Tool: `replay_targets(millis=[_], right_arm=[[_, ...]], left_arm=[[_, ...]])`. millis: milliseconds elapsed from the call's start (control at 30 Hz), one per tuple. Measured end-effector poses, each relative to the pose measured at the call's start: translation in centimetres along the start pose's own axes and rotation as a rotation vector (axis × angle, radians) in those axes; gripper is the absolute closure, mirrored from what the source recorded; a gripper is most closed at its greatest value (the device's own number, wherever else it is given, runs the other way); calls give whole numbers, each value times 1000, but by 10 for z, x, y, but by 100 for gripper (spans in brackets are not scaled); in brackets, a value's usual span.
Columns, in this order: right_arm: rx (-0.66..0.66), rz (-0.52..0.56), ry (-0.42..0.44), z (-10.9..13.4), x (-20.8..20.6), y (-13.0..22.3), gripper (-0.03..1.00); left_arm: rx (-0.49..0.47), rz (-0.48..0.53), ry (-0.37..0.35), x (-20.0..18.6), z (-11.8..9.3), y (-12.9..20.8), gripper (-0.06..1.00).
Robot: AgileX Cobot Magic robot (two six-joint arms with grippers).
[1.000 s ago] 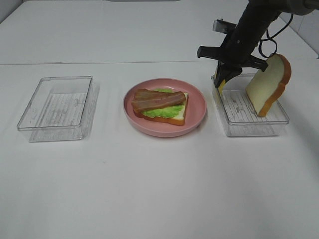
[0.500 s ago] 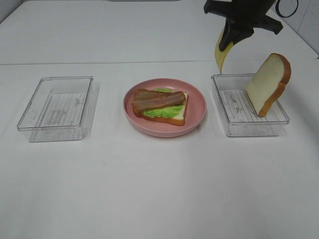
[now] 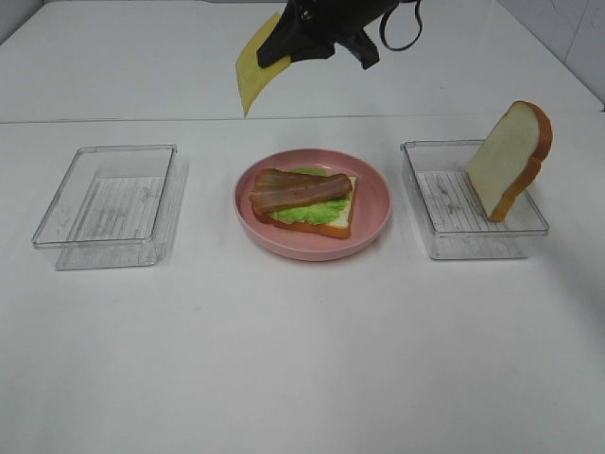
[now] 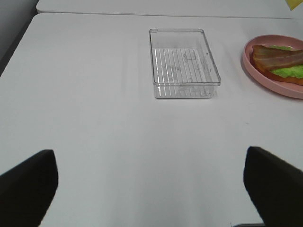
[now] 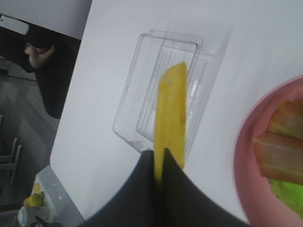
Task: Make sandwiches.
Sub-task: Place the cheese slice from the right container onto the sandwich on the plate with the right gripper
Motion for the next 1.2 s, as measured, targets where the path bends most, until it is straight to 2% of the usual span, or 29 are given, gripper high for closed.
replay_targets(millis=[267, 467, 633, 1000, 1167, 1200], right_arm=[[72, 15, -55, -31, 25, 23, 94], [144, 21, -53, -48, 31, 26, 94], [204, 41, -21, -76, 55, 32, 94], [230, 36, 21, -95, 65, 32, 94], [234, 54, 131, -116, 59, 34, 94], [234, 54, 131, -116, 59, 34, 94]], left_arm=[[0, 0, 1, 0, 0, 0, -4], [0, 0, 1, 0, 0, 0, -4], [0, 0, 1, 0, 0, 0, -4], [0, 0, 1, 0, 0, 0, -4], [-1, 0, 2, 0, 0, 0, -4], [-1, 0, 2, 0, 0, 0, -4]])
Point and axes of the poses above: a point on each arm's last joint axis where the gripper is mounted, x pointing out along that axis toward the gripper, z along the wrist's bending axis when the last joint is at zero, y = z × x, the point moved 5 cm from there along x, pointing out along that axis toward the gripper, and after that the axes turned 12 degrees about x, right-handed, at the moved point
